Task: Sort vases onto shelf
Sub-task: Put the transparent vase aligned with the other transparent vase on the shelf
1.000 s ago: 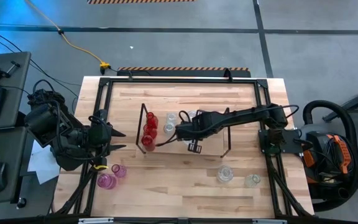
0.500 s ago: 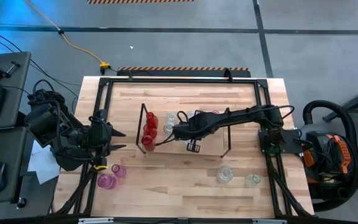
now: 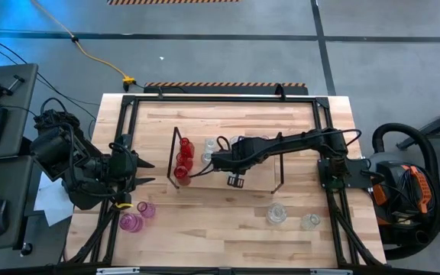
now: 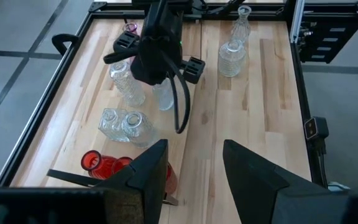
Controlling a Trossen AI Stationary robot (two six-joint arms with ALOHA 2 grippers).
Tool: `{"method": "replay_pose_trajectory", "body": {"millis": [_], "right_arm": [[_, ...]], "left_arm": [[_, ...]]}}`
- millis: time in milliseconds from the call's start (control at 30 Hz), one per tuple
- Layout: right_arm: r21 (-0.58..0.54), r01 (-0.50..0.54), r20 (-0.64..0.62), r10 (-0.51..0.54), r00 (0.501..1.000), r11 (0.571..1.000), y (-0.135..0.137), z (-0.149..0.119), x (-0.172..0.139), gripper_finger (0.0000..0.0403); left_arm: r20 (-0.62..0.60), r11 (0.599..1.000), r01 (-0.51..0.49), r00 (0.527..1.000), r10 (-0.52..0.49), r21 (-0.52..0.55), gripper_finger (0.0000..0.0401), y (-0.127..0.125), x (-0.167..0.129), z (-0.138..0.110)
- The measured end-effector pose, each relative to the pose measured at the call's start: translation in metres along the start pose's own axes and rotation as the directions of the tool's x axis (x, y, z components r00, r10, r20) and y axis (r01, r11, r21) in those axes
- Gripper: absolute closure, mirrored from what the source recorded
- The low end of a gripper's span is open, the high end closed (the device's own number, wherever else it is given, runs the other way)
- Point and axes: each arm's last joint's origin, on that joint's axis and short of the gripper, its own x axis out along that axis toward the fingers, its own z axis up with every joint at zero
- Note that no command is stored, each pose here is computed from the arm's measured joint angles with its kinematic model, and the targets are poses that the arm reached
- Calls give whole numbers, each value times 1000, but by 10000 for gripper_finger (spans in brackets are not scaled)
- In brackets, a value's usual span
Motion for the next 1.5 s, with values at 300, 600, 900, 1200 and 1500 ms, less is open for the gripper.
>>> {"method": "replay_pose_trajectory", "body": {"millis": [300, 600, 900, 1200, 1500], "right_arm": [[31, 15, 2, -15, 1000, 999, -1, 0, 0, 325], [38, 25, 50, -27, 998, 999, -3, 7, -14, 325], [32, 37, 17, -37, 999, 999, -4, 4, -17, 325], [62, 38, 19, -39, 999, 997, -2, 2, -19, 325], [142, 83, 165, -106, 980, 986, -2, 9, -66, 325]], "left_arm": [[0, 1000, 0, 1000, 0, 8, 254, 0, 0, 0], [0, 1000, 1, 1000, -1, 9, 254, 0, 0, 0], [0, 1000, 1, 1000, -1, 9, 254, 0, 0, 0], [0, 1000, 0, 1000, 0, 9, 254, 0, 0, 0], [0, 1000, 1, 1000, -1, 16, 254, 0, 0, 0]]}}
